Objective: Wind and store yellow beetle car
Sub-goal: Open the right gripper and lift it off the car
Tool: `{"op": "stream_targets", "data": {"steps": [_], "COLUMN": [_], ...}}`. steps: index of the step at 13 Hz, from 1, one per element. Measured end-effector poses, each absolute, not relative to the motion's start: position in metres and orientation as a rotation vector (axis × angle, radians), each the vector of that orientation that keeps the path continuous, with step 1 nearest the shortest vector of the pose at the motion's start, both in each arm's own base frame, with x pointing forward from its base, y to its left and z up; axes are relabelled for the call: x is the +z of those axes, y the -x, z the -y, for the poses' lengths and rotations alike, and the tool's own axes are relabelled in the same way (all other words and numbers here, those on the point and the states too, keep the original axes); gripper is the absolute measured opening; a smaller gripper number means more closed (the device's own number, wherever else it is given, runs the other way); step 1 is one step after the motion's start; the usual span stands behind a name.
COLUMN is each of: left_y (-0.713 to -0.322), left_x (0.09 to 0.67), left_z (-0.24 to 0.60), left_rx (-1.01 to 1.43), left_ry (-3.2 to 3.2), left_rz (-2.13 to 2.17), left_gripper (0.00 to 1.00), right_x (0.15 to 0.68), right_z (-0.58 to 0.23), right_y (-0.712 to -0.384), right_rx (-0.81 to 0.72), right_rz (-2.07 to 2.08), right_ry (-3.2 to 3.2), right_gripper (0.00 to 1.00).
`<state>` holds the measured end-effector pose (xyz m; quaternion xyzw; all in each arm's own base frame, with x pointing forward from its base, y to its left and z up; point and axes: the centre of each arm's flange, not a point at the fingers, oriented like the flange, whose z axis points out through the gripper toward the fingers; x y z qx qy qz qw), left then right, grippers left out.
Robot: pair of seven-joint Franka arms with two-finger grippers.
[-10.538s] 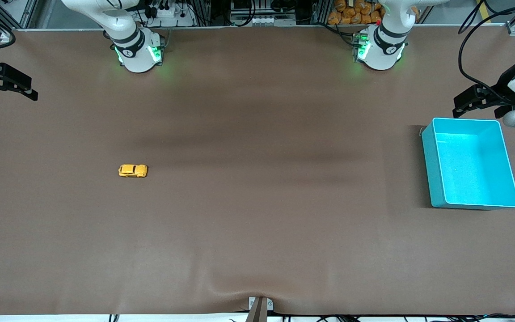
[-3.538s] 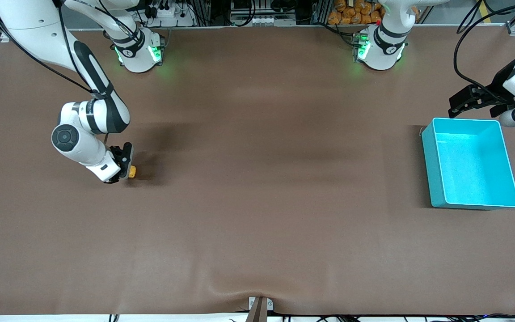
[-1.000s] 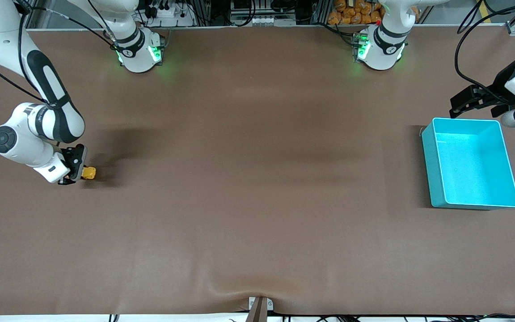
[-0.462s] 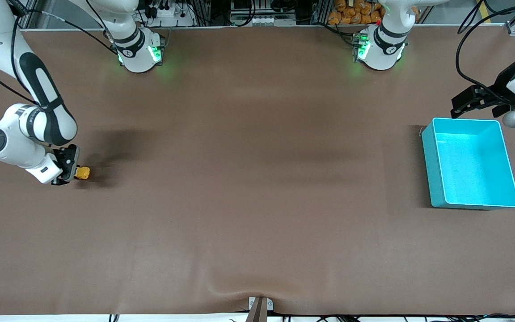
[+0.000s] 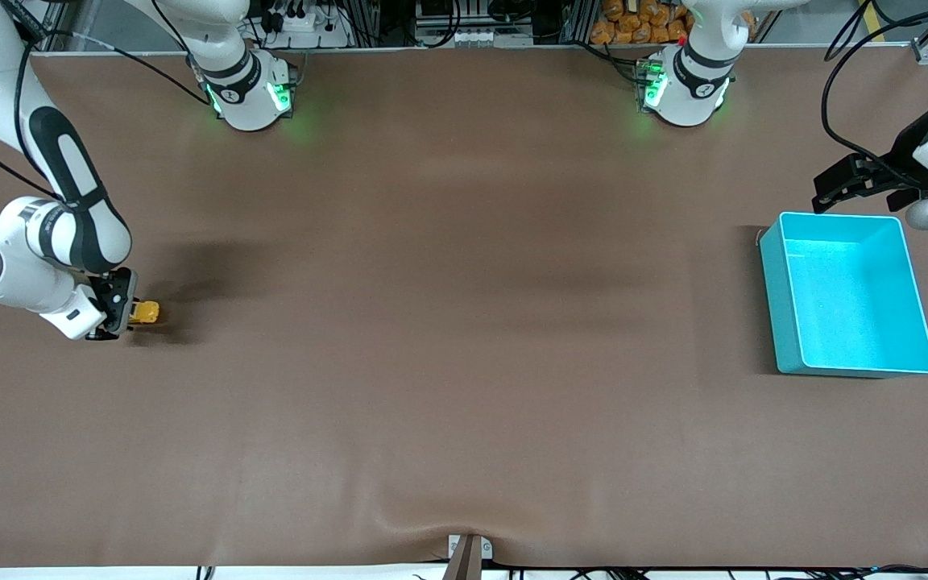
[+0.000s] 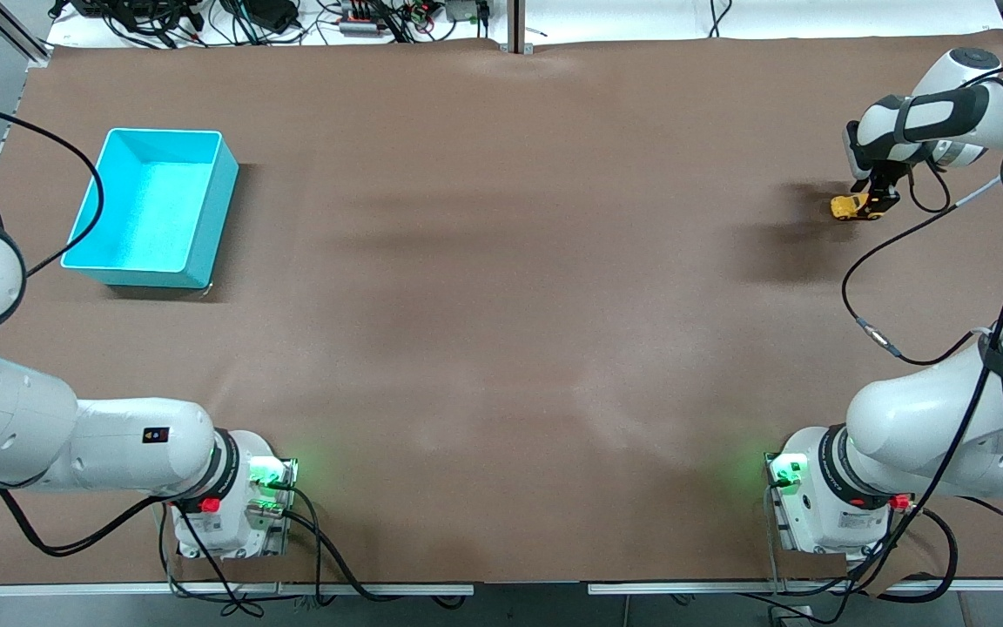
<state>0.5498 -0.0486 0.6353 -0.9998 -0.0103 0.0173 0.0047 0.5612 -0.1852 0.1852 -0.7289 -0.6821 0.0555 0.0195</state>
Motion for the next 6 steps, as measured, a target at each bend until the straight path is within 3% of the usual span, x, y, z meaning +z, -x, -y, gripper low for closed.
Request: {"op": "stream_targets", "data": {"steps": [2,6], "left_y": [-0.55,-0.55], "left_x": [0.635,0.635], "left_z": [0.049,0.05], "left_rx": [0.054,0.054], "left_ry": [3.132,3.132], "left_rz": [0.032,0.028], "left_gripper": [1.0,1.0], "right_x": [0.199,0.228], "right_z": [0.19,0.196], "right_y": [-0.577,-0.594], "right_rx": [0.203,0.224], "right_rz": [2.095,2.046], "right_ry": [2.244,2.234], "right_gripper": [0.96,1.0]}}
